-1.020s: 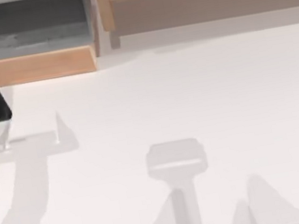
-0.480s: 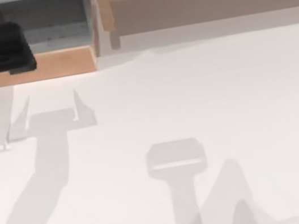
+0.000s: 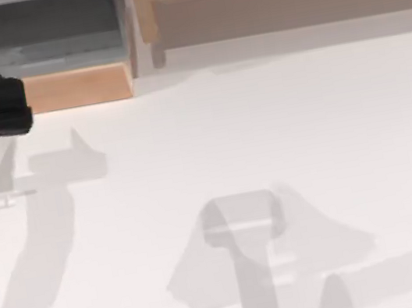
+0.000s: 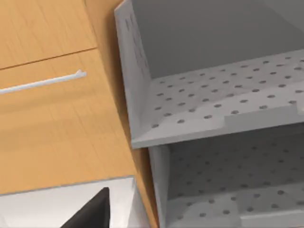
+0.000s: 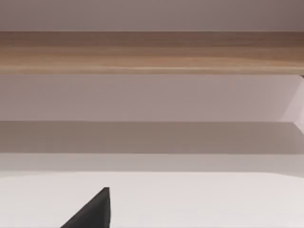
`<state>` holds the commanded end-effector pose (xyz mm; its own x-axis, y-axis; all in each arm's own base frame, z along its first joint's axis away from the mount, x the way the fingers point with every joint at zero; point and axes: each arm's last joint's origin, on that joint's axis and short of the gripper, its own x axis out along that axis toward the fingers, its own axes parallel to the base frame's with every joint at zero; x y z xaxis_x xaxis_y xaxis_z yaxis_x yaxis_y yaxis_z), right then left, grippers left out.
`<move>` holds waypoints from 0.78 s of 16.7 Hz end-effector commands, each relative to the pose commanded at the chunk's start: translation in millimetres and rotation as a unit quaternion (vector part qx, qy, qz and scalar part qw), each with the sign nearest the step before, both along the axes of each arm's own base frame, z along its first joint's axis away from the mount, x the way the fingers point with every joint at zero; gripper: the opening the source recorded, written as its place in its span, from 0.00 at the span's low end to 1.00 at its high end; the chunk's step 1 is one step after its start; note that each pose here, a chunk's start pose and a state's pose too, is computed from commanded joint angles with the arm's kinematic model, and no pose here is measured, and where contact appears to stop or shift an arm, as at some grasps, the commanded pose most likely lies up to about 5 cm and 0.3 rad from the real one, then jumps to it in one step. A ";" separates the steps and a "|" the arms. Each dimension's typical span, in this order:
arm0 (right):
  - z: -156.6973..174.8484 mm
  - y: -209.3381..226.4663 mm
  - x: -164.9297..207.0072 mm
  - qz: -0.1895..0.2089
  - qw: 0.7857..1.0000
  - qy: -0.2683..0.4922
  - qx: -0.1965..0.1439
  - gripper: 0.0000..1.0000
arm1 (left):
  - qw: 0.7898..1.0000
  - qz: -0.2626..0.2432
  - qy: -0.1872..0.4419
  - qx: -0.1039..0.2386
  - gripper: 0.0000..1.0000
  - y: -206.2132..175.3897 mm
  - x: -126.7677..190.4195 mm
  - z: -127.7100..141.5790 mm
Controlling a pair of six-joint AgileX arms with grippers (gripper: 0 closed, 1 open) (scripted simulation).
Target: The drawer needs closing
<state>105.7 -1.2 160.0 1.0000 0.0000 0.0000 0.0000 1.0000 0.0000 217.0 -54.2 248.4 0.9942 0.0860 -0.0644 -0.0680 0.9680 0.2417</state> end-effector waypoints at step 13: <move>0.0 0.0 0.0 0.000 1.000 0.000 0.000 1.00 | 0.871 -0.023 0.031 0.489 1.00 175.7 11.5 -128.1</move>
<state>105.7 -1.2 160.0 1.0000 0.0000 0.0000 0.0000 1.0000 0.0000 228.5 121.5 120.3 0.9953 0.0894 -0.0362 0.0079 0.2984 0.9544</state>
